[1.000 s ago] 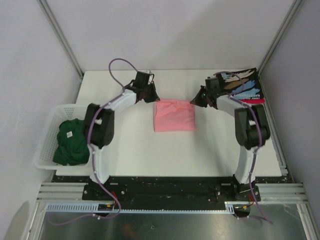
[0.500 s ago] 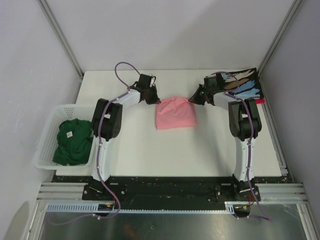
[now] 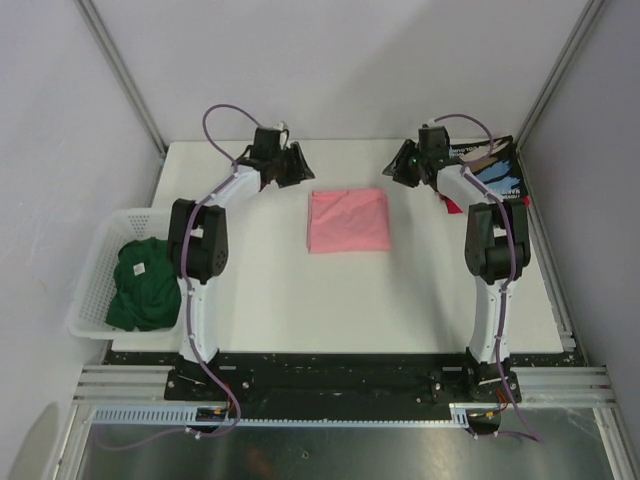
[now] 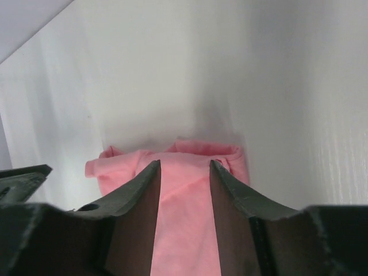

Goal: Fold and stack the t-shirts
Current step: Fold the long partially folded tshirt into a neat square

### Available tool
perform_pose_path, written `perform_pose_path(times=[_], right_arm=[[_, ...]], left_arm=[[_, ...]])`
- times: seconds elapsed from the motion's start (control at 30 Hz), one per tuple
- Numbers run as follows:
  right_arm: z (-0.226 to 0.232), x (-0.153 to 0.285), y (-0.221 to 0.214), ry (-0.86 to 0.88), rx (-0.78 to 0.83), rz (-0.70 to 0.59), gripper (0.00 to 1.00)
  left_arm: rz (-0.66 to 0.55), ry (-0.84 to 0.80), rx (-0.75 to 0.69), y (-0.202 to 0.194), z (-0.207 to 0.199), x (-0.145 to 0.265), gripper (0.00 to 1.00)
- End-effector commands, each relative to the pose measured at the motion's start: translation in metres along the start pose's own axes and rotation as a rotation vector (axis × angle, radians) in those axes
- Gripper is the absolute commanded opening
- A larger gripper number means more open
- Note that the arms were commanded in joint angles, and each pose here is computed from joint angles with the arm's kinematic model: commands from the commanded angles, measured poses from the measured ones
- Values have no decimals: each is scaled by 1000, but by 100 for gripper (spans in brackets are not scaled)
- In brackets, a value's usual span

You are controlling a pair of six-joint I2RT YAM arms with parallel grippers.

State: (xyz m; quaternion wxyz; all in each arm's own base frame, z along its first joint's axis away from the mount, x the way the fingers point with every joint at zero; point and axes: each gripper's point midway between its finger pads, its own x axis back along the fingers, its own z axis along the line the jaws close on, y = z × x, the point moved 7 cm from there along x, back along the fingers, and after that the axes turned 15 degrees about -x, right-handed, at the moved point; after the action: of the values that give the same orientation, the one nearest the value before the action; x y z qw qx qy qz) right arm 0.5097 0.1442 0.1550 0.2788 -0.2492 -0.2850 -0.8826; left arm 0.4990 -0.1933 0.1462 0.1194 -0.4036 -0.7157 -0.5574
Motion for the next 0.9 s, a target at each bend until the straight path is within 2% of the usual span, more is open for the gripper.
perform_pose_path(times=[0.0, 0.1, 0.17, 0.2, 0.57, 0.87], right_arm=[[22, 28, -14, 19, 73, -3, 39], [22, 26, -31, 23, 93, 45, 29], [21, 20, -42, 24, 101, 75, 24], [20, 16, -46, 22, 103, 90, 22], [7, -34, -51, 9, 92, 161, 16], [-7, -70, -29, -10, 51, 167, 19]], left_arm=[[-85, -43, -34, 22, -20, 48, 44], [-46, -62, -25, 7, -25, 48, 17], [-16, -77, -21, -3, -28, 44, 5], [-2, -83, -19, -8, -30, 41, 3], [82, -134, -3, -28, -31, -9, 0], [66, -26, 81, -25, 2, -54, 1]])
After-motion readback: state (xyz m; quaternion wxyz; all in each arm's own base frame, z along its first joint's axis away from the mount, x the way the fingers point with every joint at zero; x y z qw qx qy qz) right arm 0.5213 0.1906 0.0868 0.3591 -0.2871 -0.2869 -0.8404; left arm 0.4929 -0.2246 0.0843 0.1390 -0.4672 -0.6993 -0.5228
